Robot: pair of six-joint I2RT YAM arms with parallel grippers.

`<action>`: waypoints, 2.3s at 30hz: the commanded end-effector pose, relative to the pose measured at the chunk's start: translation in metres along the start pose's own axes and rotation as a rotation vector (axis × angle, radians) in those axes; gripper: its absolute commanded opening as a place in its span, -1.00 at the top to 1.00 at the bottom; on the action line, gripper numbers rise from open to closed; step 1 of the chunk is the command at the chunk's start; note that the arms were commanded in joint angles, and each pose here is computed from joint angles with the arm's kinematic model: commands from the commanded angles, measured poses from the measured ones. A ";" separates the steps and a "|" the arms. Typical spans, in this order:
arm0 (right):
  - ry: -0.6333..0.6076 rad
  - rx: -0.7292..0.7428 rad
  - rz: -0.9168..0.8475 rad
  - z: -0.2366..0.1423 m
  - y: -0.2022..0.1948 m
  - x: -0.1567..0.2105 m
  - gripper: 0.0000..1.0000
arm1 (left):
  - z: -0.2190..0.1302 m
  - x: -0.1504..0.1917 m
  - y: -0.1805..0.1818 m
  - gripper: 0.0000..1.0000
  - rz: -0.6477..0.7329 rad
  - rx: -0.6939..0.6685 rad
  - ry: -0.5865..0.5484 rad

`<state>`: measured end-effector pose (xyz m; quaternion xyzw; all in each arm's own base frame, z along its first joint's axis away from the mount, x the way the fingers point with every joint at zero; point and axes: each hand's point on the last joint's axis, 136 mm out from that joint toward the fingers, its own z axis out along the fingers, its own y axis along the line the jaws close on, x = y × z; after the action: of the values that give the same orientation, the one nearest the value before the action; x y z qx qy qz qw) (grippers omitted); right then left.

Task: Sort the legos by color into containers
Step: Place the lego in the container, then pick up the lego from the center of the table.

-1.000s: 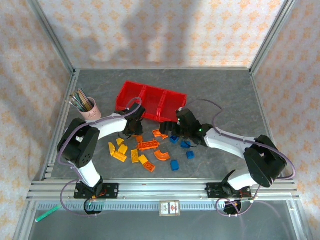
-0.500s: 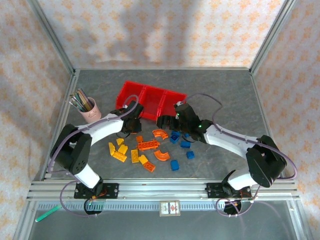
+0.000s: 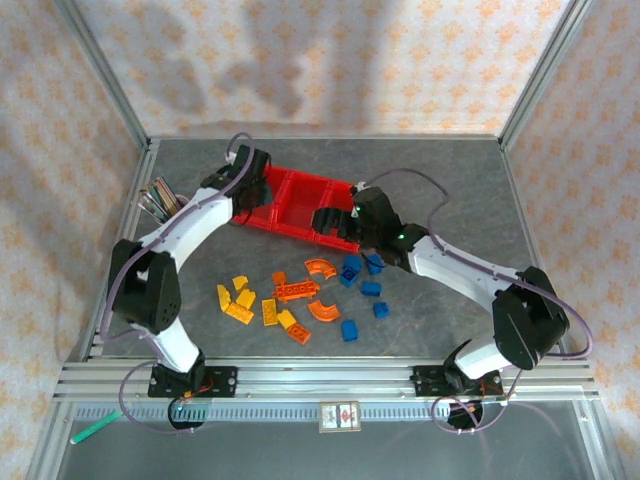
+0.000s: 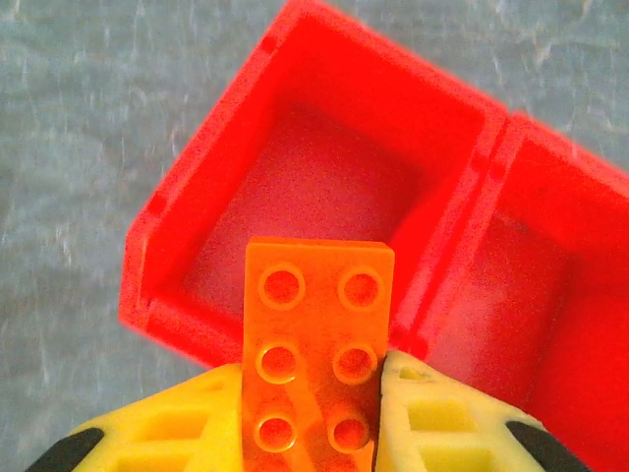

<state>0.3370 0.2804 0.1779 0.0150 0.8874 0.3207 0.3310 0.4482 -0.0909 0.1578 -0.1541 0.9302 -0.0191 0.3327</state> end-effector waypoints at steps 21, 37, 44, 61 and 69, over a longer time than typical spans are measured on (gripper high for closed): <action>-0.108 0.002 0.003 -0.022 0.005 -0.042 -1.00 | 0.092 -0.019 0.001 0.04 0.126 -0.102 0.121; -0.016 0.019 -0.021 -0.040 -0.011 -0.013 -1.00 | -0.014 -0.014 -0.012 -0.03 0.037 0.108 0.058; 0.040 0.032 0.002 -0.039 -0.027 0.013 -1.00 | -0.054 0.047 -0.034 -0.12 0.100 0.202 0.077; 0.015 0.075 0.025 -0.062 -0.060 0.042 -1.00 | -0.073 0.169 -0.109 -0.40 0.575 0.407 0.081; -0.022 0.075 0.053 -0.072 -0.063 0.039 -1.00 | -0.047 0.190 -0.106 -0.58 0.748 0.326 0.121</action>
<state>0.2731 0.2077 0.1569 0.0362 0.8982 0.3019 0.3175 0.2993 -0.2553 0.0910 0.2228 0.9334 -0.0863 0.2678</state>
